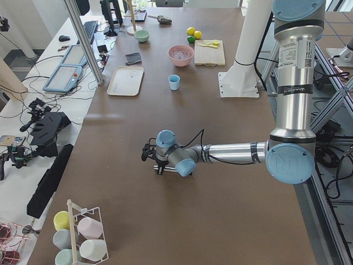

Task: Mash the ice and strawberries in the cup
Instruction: 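Lower the left gripper and grasp the metal pestle, then lift the pestle upright with the left gripper and carry it over the cup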

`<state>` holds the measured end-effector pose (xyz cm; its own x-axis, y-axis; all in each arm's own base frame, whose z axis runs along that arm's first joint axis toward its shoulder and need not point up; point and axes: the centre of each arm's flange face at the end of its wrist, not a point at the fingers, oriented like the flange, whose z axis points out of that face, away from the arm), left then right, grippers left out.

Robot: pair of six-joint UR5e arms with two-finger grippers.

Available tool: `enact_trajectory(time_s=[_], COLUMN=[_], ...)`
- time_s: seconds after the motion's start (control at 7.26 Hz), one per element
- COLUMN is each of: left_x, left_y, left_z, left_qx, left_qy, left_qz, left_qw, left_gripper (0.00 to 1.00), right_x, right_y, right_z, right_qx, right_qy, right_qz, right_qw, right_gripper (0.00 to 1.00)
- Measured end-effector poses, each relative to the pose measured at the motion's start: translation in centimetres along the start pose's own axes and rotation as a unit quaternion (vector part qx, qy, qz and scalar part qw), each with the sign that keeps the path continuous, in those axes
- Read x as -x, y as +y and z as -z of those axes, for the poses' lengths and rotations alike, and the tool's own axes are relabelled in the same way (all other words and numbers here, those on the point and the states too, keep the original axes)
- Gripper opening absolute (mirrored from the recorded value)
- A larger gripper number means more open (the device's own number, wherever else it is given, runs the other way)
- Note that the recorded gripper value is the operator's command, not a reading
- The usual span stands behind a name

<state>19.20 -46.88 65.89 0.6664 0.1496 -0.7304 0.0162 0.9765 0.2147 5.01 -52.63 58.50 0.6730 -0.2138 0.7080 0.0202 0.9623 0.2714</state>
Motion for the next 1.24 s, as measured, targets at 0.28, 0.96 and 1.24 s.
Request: enact_trajectory(time_s=[0.28, 0.96, 1.24], left_x=[-3.2, -21.4, -31.3], left_y=[-3.5, -16.8, -18.1], left_z=[2.2, 13.3, 18.9], left_qx=[-0.017, -0.161, -0.224], left_qy=[0.032, 0.12, 0.17], left_qz=[-0.013, -0.09, -0.123], left_qw=[0.9993, 0.9754, 0.9517], left_gripper=[0.0, 0.0, 0.0], right_x=[0.1, -0.2, -0.3], right_y=[0.5, 2.2, 2.6], right_z=[0.1, 0.4, 0.4], right_qx=[0.0, 0.005, 0.01], right_qy=[-0.004, -0.01, -0.01], right_qz=[-0.001, -0.014, -0.02], right_qw=[1.0, 0.9998, 0.9997], right_gripper=[1.0, 1.0, 1.0])
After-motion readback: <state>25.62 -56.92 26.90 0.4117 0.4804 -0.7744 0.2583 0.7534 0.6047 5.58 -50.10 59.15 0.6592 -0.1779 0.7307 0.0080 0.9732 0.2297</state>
